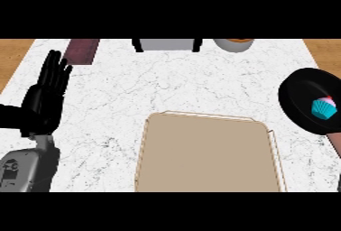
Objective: Pick the cupcake from the tray and place it in the pot
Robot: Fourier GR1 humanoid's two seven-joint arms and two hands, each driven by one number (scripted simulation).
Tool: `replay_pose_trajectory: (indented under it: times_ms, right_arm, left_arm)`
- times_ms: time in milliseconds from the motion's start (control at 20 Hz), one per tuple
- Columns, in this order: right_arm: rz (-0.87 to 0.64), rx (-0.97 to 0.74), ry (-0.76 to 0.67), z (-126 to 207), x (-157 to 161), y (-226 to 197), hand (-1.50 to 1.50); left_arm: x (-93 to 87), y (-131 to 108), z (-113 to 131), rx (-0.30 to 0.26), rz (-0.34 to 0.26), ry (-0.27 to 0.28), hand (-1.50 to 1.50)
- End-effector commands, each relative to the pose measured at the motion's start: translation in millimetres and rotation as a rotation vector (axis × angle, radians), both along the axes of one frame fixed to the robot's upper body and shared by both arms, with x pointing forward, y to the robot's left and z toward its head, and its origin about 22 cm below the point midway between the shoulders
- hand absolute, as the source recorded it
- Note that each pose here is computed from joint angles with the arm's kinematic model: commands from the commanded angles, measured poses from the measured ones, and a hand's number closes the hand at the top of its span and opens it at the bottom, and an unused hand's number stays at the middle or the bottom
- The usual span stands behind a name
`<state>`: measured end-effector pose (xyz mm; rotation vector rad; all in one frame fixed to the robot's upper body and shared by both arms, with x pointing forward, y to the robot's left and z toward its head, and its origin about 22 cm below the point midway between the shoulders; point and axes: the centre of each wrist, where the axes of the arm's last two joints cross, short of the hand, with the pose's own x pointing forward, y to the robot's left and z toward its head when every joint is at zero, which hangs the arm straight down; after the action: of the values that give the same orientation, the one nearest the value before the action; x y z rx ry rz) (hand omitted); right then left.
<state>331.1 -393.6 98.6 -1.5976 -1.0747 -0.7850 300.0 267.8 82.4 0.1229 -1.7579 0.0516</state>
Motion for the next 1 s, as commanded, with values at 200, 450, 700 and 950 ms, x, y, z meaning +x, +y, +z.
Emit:
replay_pose_trajectory:
  times_ms: [200,450,700,950]
  right_arm:
    - [-0.03,-0.052,-0.159,7,-84,-3,-1.5]
    - [-0.101,-0.07,-0.187,-8,-127,-2,-1.5]
    - [-0.106,-0.061,-0.205,-25,-178,17,-1.5]
    - [-0.104,-0.077,-0.181,-13,-206,8,-1.5]
  left_arm:
    - [5.9,-1,-5,-0.001,0.017,-0.008,0.0]
    - [9.2,-15,-12,-0.002,-0.011,0.005,0.0]
    - [1.7,-19,-13,-0.021,-0.005,0.004,0.0]
    - [1.4,-2,-12,-0.015,-0.011,0.012,0.0]
